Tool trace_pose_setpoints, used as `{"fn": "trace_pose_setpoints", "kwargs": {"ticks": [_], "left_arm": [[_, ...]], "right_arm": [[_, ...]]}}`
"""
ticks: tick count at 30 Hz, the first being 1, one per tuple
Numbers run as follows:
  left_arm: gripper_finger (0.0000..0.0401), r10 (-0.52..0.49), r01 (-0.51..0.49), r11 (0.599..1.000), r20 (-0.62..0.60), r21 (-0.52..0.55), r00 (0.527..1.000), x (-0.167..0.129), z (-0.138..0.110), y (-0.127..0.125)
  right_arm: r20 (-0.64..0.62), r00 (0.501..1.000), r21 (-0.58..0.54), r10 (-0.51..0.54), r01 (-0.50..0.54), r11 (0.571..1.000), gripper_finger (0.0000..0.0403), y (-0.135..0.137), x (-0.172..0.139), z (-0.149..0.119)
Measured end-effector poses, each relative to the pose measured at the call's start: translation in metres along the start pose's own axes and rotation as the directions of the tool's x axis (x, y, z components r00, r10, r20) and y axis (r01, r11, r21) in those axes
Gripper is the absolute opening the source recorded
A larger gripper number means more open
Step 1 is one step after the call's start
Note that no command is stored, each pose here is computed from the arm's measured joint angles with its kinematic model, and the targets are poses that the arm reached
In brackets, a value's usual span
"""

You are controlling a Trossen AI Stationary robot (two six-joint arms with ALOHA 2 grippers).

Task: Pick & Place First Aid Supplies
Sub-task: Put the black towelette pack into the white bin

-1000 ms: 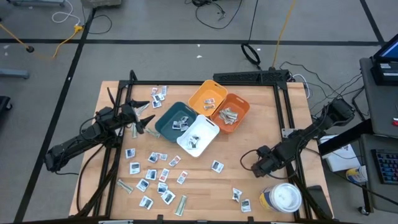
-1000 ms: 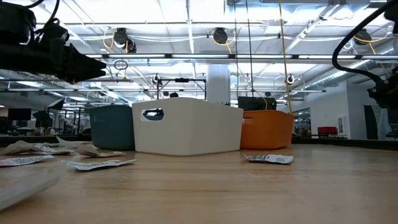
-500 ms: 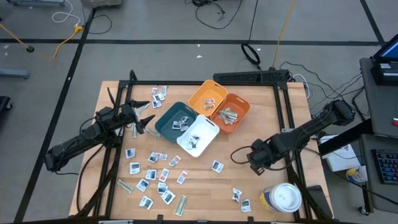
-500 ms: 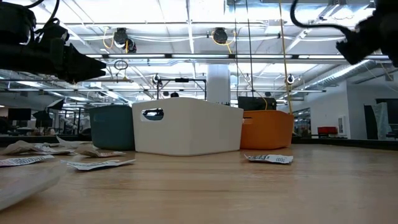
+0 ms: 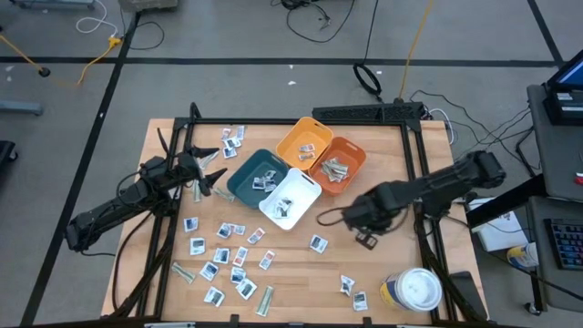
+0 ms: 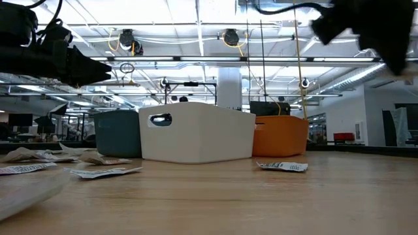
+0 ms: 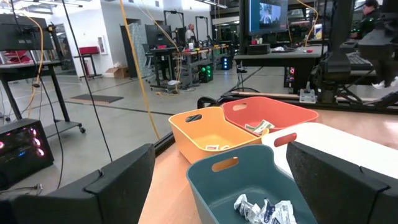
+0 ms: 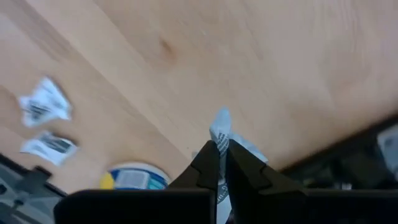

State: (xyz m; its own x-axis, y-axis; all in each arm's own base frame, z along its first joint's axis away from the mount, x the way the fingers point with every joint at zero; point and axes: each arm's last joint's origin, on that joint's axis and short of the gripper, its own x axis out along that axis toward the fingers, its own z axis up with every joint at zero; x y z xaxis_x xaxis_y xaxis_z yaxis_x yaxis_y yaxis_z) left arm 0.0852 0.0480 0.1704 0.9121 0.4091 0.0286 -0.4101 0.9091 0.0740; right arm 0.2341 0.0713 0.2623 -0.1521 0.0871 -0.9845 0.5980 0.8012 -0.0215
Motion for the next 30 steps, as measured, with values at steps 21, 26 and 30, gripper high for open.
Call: {"fn": "trace_pose_setpoints", "kwargs": {"ticks": [21,26,30], "left_arm": [[0.0367,0.000,0.000,1.000,0.000,0.000,1.000,0.000,0.000,0.000],[0.0367,0.000,0.000,1.000,0.000,0.000,1.000,0.000,0.000,0.000],[0.0367,0.000,0.000,1.000,0.000,0.000,1.000,0.000,0.000,0.000]], "right_arm": [[0.260,0.958,-0.235,0.119,-0.056,0.970,0.0004,0.052,-0.053,0.175],[0.292,0.946,-0.252,0.142,-0.067,0.965,0.0004,0.058,-0.051,0.202],[0.304,0.941,-0.256,0.149,-0.070,0.964,0.0004,0.063,-0.038,0.215]]}}
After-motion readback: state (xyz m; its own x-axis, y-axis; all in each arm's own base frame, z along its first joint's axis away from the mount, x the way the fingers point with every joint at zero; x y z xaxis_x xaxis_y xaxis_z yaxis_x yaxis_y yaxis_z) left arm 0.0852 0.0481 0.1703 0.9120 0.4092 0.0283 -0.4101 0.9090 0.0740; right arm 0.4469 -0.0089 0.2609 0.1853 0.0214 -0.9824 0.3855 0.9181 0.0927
